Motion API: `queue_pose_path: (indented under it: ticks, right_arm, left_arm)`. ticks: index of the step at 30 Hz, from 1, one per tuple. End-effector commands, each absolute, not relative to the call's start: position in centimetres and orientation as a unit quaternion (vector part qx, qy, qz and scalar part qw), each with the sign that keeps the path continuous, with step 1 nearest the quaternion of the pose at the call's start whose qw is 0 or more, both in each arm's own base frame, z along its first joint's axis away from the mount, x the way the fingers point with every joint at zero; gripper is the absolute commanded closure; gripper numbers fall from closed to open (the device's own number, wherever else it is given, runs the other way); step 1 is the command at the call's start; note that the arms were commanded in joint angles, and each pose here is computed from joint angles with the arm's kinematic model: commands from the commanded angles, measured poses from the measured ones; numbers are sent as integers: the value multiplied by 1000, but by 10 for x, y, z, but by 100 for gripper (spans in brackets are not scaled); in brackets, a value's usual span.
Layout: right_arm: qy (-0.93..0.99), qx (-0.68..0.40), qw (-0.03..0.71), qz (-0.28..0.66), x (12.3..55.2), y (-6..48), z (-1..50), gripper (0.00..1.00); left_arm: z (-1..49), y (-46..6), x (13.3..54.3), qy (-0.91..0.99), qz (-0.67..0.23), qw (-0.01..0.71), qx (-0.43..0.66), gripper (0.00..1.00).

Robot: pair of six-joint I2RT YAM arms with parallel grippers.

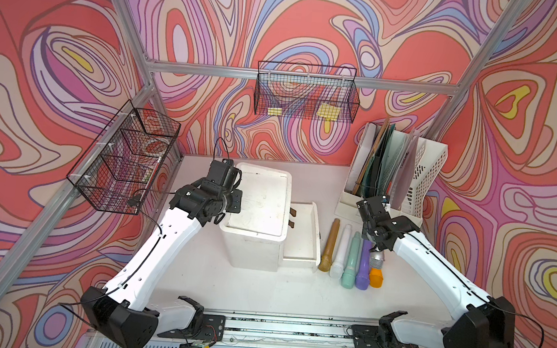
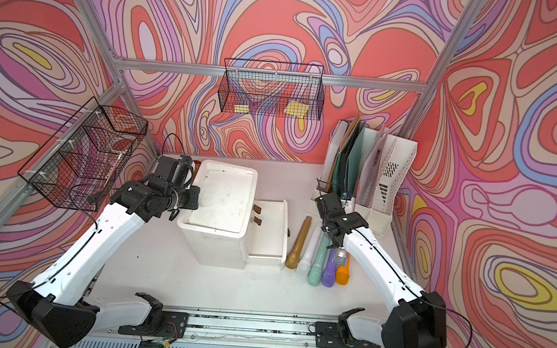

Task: Take the microphone out of the drawer
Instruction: Place the microphone at the center of the board.

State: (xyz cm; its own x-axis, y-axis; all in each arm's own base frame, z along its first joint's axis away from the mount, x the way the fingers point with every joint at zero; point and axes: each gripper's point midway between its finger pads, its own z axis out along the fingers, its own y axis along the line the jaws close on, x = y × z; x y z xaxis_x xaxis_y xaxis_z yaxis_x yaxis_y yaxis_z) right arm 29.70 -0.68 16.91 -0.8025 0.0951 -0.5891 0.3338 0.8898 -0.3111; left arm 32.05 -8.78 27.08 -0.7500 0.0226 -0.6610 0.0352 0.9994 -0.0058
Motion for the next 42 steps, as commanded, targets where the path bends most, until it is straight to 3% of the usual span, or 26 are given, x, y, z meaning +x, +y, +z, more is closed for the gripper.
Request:
queue_pose_path:
  ticks: [1, 12, 20, 34, 42]
  right_arm:
    - [930, 112, 288, -198, 300, -20, 168, 92]
    - [956, 139, 141, -214, 291, -70, 124, 92]
    - [969, 125, 44, -206, 281, -66, 78, 92]
    - [965, 110, -13, -238, 285, -78, 54, 88]
    - [969, 102, -42, -222, 290, -72, 36, 76]
  left_arm:
    - [251, -92, 308, 948, -6, 315, 49, 100]
    - [247, -91, 306, 947, -5, 316, 52, 100]
    - [250, -92, 308, 946, -6, 319, 54, 100]
    - [249, -89, 307, 946, 1, 319, 55, 100]
    - [249, -87, 305, 946, 4, 320, 57, 100]
